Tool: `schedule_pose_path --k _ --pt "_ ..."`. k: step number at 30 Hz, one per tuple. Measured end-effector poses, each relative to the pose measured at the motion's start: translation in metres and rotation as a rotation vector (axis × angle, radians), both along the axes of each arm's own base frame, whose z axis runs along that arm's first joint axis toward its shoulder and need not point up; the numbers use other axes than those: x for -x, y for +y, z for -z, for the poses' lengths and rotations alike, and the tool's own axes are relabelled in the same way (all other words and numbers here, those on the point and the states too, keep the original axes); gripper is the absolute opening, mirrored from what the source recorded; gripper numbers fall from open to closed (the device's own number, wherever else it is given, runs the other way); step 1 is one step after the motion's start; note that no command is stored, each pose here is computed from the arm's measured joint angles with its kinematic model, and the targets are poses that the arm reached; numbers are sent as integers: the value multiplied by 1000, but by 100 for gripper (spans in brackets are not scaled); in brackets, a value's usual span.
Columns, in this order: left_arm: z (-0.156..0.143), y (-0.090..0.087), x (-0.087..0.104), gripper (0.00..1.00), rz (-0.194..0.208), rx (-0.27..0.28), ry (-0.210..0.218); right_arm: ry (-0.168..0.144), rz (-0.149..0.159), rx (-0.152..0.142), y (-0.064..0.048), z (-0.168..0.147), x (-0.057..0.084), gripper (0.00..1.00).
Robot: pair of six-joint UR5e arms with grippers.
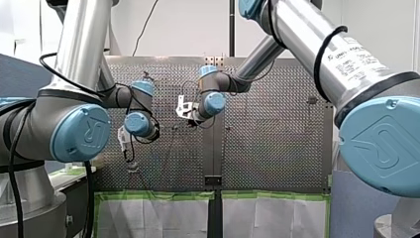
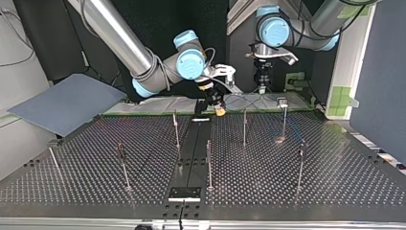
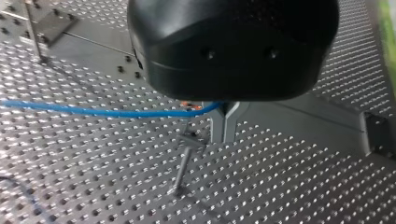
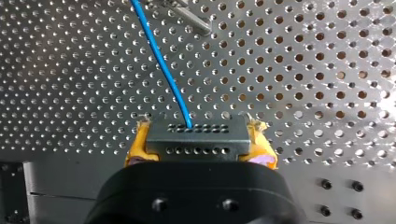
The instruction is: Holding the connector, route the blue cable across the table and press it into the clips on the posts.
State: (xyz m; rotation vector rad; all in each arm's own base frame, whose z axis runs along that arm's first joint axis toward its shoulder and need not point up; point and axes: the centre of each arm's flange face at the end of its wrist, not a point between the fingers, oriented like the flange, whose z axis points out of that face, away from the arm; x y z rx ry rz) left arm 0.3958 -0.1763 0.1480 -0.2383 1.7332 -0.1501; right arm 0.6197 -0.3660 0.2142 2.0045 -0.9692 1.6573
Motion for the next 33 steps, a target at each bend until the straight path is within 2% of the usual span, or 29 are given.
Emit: schedule_pose_path --k 9,18,22,26,33 --pt "9 -8 -31 0 39 16 -25 26 7 -20 -9 38 0 0" --pt "13 -7 -64 0 30 12 -22 -18 30 10 -29 41 3 0" --pt "15 -6 -80 0 22 8 -41 -30 38 18 -37 40 6 0" --pt "11 -2 -97 0 9 8 -66 -52 33 23 -43 39 7 0" --pt "1 10 -116 0 -15 -6 -75 -75 34 24 -53 38 11 0"
